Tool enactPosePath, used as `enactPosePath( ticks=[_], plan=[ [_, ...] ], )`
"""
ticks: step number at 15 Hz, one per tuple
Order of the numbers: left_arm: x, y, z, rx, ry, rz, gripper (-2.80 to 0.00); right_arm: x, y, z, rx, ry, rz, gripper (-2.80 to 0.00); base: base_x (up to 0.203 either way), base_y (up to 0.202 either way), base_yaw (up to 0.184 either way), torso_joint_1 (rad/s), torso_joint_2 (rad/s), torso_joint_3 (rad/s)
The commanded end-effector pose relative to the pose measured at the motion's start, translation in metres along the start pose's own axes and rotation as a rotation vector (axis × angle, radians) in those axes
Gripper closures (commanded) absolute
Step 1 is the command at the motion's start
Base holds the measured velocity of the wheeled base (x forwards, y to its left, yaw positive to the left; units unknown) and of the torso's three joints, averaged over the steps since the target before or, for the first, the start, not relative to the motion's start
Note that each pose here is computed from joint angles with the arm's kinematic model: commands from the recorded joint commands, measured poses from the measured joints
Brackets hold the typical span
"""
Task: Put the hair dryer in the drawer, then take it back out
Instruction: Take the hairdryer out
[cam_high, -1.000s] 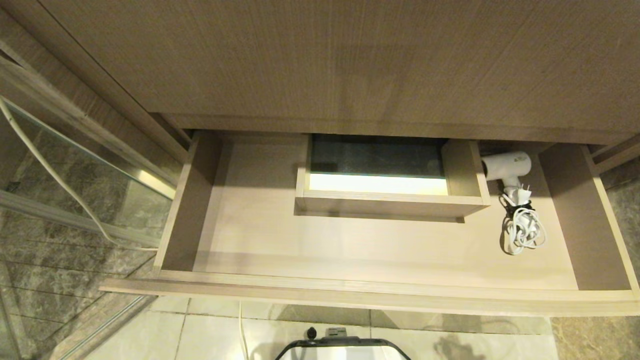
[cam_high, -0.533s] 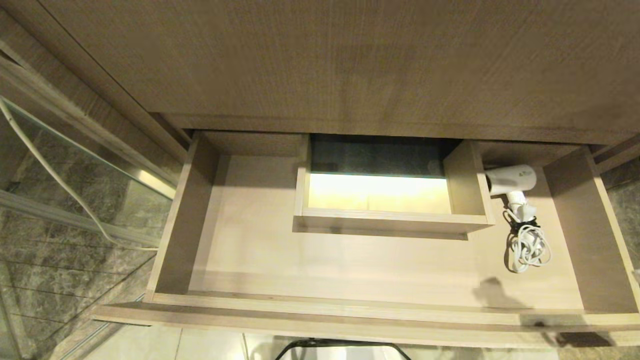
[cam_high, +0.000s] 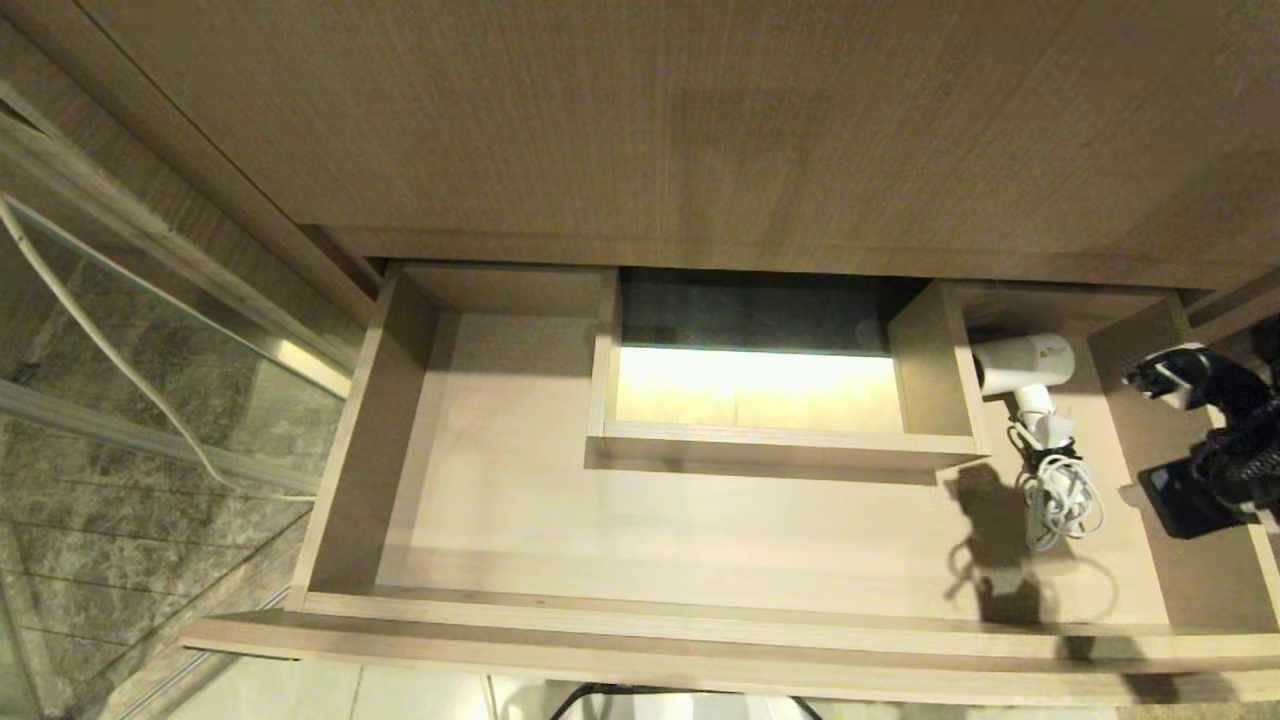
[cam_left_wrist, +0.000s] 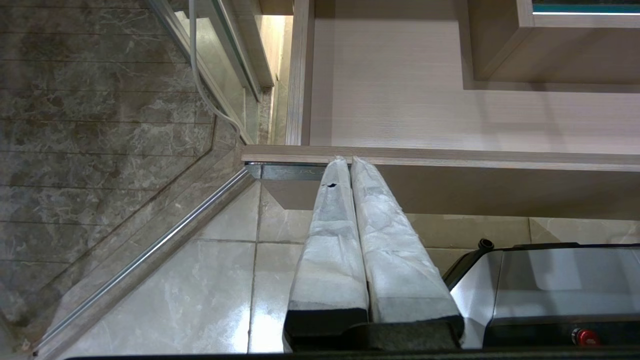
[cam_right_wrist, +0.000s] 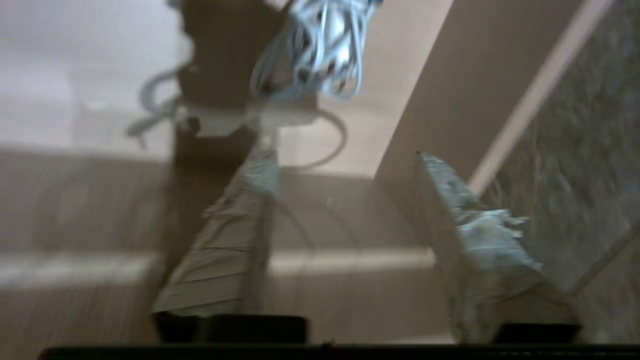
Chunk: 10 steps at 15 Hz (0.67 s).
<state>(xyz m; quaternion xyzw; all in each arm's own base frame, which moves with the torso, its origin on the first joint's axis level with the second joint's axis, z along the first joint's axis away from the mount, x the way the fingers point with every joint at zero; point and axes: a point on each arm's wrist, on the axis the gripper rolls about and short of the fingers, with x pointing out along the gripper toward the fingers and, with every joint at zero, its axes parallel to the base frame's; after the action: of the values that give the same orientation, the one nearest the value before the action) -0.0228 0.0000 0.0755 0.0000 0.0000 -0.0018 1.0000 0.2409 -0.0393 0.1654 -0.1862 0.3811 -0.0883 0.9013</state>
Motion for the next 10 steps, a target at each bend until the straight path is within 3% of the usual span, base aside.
enactPosePath(
  ticks=[1,4,10],
  plan=[
    [0.000,0.000,0.000,0.000,0.002,0.001,0.00,0.055,0.005,0.018,0.023,0.070,0.019,-2.80,0.000,0.000,0.000,0.000,0.00,0.000],
    [0.000,0.000,0.000,0.000,0.000,0.000,0.00,0.092,0.004,0.038,0.100,0.029,-0.006,-2.80,0.000,0.000,0.000,0.000,0.00,0.000],
    [0.000,0.000,0.000,-0.002,0.000,0.001,0.00,0.144,-0.003,0.059,0.168,-0.053,-0.051,-2.80,0.000,0.000,0.000,0.000,0.00,0.000]
  ],
)
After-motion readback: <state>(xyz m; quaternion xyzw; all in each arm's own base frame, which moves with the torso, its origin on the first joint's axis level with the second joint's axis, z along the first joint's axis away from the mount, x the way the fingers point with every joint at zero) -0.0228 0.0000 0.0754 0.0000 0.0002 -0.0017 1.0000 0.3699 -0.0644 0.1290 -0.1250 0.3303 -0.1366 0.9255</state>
